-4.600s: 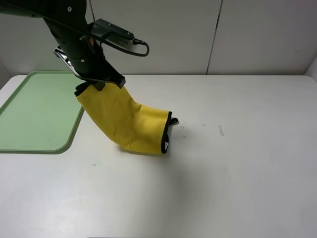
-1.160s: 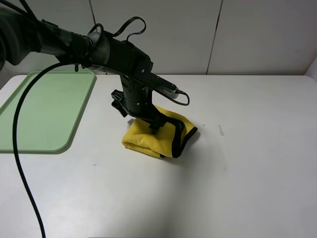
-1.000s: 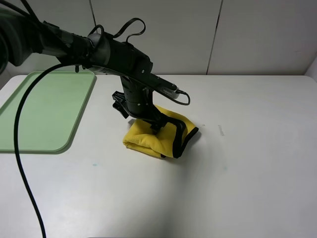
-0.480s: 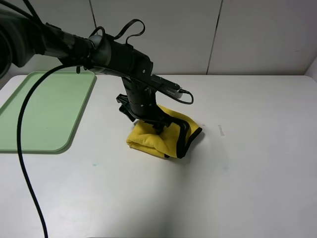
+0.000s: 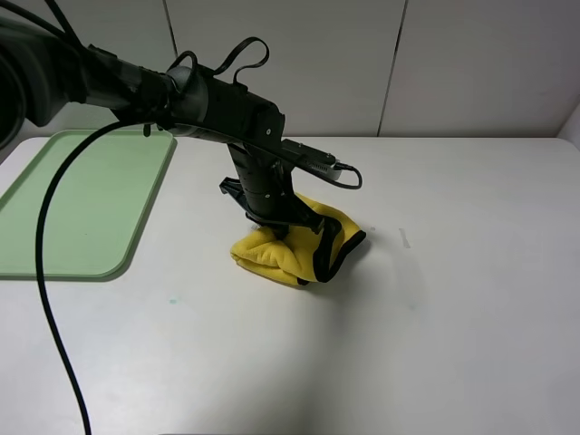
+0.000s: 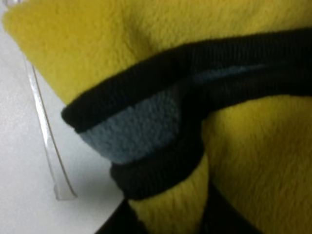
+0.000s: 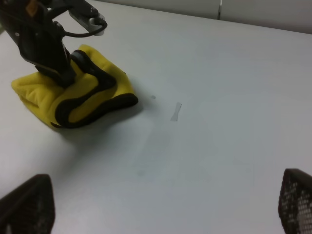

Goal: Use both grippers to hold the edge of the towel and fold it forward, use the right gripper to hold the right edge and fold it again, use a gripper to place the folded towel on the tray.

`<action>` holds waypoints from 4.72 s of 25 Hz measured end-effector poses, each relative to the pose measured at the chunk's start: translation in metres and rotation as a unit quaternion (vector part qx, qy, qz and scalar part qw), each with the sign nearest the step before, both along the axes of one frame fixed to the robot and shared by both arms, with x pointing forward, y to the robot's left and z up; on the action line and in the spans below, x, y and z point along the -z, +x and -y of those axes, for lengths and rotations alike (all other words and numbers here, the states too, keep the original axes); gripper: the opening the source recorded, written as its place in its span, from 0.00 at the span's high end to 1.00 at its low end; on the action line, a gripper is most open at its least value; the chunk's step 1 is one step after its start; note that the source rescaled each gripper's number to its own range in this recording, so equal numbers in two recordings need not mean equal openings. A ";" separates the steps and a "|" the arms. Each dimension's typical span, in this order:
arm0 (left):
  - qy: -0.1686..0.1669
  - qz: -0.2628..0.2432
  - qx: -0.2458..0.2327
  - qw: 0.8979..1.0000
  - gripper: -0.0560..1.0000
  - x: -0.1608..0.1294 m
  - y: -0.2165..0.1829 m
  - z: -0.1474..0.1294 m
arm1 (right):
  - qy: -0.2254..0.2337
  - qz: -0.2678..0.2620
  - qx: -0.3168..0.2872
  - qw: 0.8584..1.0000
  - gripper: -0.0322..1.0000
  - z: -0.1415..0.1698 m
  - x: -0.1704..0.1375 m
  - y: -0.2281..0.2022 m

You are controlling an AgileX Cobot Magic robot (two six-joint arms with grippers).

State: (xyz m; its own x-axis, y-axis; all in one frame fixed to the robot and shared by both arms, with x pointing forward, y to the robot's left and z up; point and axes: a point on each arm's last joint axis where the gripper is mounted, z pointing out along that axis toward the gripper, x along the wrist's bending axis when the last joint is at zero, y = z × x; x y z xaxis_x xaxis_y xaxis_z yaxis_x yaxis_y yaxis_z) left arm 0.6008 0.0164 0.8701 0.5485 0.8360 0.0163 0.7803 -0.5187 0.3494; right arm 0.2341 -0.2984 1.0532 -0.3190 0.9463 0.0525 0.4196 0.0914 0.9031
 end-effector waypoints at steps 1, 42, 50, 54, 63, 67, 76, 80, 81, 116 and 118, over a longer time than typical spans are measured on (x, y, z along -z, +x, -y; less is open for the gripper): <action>0.000 0.000 0.000 1.000 0.81 0.000 0.000 0.000 | 0.000 0.000 0.000 1.000 0.00 0.000 0.000 0.000; 0.162 0.016 -0.220 0.962 0.81 -0.080 0.077 -0.290 | 0.000 0.000 0.000 1.000 0.00 0.000 0.000 0.000; 0.163 0.015 -0.227 0.960 0.75 -0.080 0.077 -0.296 | 0.000 0.000 0.000 1.000 0.00 0.000 0.000 0.000; 0.163 0.014 -0.226 0.960 0.22 -0.080 0.077 -0.296 | 0.000 0.000 0.000 1.000 0.00 0.000 0.000 0.000; 0.187 -0.005 -0.210 0.960 0.00 -0.080 0.073 -0.299 | 0.000 0.000 0.000 1.000 0.00 0.000 0.000 0.000; 0.197 -0.024 -0.213 0.957 0.00 -0.080 0.069 -0.300 | 0.000 0.000 0.000 1.000 0.00 0.000 0.000 0.000; 0.197 -0.021 -0.216 0.956 0.00 -0.127 0.050 -0.284 | 0.000 0.000 0.000 1.000 0.00 0.000 0.000 0.000; 0.193 -0.009 -0.202 0.960 0.00 -0.156 0.028 -0.266 | 0.000 0.000 0.000 1.000 0.00 0.000 0.000 0.000; 0.189 -0.006 -0.199 0.961 0.00 -0.163 0.020 -0.262 | 0.000 0.000 0.000 1.000 0.00 0.000 0.000 0.000; -0.053 0.199 -0.180 0.962 0.00 -0.189 -0.326 -0.285 | 0.000 0.000 0.000 1.000 0.00 0.000 0.000 0.000; -0.063 0.207 -0.179 0.960 0.00 -0.183 -0.332 -0.286 | 0.000 0.000 0.000 1.000 0.00 0.000 0.000 0.000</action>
